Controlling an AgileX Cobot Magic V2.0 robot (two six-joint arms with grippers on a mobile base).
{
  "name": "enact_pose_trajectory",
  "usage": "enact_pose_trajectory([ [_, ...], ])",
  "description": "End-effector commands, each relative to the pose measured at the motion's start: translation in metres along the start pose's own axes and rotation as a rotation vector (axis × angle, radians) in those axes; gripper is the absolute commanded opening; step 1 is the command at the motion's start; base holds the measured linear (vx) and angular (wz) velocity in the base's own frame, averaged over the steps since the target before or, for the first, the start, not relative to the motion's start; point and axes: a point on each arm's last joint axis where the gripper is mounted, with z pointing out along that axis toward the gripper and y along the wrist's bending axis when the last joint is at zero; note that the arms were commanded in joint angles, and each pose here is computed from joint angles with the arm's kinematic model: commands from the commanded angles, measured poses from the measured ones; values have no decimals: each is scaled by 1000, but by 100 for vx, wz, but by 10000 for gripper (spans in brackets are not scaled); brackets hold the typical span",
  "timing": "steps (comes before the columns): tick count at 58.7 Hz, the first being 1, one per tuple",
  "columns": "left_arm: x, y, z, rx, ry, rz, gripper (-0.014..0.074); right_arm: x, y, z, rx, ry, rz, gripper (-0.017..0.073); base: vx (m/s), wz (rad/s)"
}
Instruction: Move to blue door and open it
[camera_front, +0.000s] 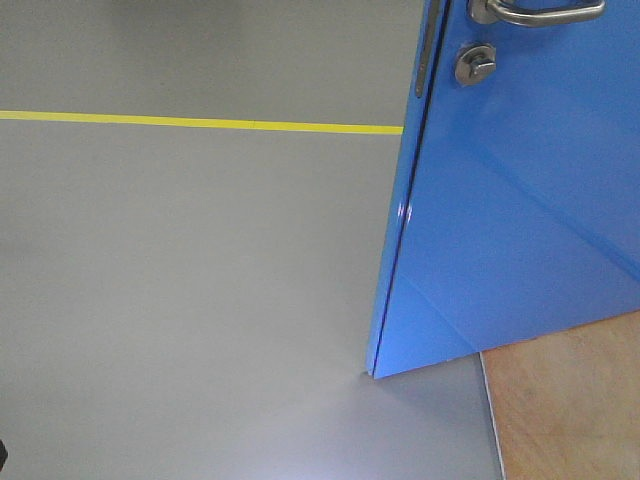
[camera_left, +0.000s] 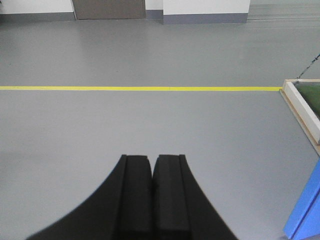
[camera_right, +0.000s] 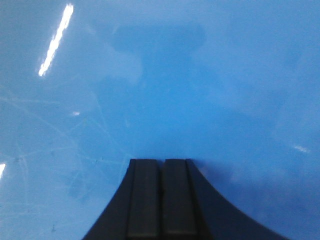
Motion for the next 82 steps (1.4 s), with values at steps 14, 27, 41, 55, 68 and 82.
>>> enact_pose_trajectory([
  [14,-14,0,-4,4,-117,-9,73,-13,31,-16,-78,-84,-14,8,19,-1],
  [27,-14,0,-4,4,-117,-9,73,-13,31,-16,-78,-84,-14,8,20,2],
  [41,-14,0,-4,4,-117,-9,73,-13,31,-16,-78,-84,-14,8,18,6],
  [55,-14,0,-4,4,-117,-9,73,-13,31,-16,-78,-84,-14,8,17,5],
  [68,-14,0,-4,4,-117,-9,73,-13,31,-16,-78,-84,-14,8,17,2],
  [82,-14,0,-4,4,-117,-9,73,-13,31,-16,-78,-84,-14,8,16,-1],
])
